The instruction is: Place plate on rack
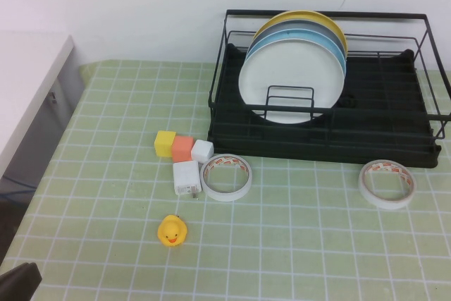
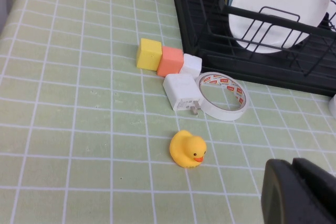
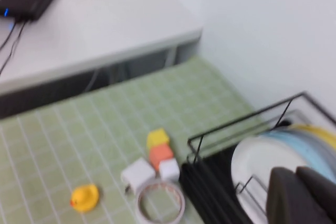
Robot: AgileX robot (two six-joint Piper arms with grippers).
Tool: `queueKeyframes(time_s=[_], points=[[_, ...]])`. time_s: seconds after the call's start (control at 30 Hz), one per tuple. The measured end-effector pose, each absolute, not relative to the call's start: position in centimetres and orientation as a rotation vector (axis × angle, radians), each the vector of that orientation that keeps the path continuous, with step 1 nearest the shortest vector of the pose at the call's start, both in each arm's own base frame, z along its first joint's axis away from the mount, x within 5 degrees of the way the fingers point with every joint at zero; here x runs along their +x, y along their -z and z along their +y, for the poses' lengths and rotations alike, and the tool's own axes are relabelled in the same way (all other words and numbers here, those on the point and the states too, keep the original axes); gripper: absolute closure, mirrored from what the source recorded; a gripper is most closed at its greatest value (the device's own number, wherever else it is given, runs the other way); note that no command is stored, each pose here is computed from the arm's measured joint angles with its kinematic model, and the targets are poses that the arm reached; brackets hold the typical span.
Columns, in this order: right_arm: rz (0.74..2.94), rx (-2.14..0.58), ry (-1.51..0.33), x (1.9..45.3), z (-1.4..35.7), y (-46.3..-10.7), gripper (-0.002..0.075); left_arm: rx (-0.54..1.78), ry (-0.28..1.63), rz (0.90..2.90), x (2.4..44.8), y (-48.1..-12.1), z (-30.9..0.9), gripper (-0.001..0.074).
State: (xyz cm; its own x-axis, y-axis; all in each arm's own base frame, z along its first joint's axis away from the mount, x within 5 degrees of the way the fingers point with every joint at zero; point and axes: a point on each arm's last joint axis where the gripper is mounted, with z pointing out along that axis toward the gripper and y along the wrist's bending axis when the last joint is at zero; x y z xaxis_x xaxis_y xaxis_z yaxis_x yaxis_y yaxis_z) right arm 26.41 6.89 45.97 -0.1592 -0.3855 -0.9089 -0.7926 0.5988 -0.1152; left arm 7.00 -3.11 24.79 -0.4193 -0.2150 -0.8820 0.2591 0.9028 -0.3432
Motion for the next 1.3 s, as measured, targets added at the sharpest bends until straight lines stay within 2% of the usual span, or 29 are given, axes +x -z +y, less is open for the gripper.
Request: queueKeyframes(time_s=[0.5,0.83,1.0,1.3], points=[[1.524,-0.855,-0.455,9.8,6.7,-44.3,0.0714,0.033,0.520,1.929,7.0,-24.8,-3.1,0.0736],[1.324,-1.002,-0.347,-0.8,6.8,-43.7,0.0714,0.029,0.522,1.929,7.0,-24.8,-3.1,0.0736],[1.438,-0.969,-0.313,-2.9,6.3,-42.5,0.0714,0.029,0.522,1.929,7.0,-24.8,-3.1,0.0736],[1.722,-0.920,-0.263,-3.0,5.2,-40.4,0.0714,0.029,0.522,1.929,7.0,-24.8,-3.1,0.0736]])
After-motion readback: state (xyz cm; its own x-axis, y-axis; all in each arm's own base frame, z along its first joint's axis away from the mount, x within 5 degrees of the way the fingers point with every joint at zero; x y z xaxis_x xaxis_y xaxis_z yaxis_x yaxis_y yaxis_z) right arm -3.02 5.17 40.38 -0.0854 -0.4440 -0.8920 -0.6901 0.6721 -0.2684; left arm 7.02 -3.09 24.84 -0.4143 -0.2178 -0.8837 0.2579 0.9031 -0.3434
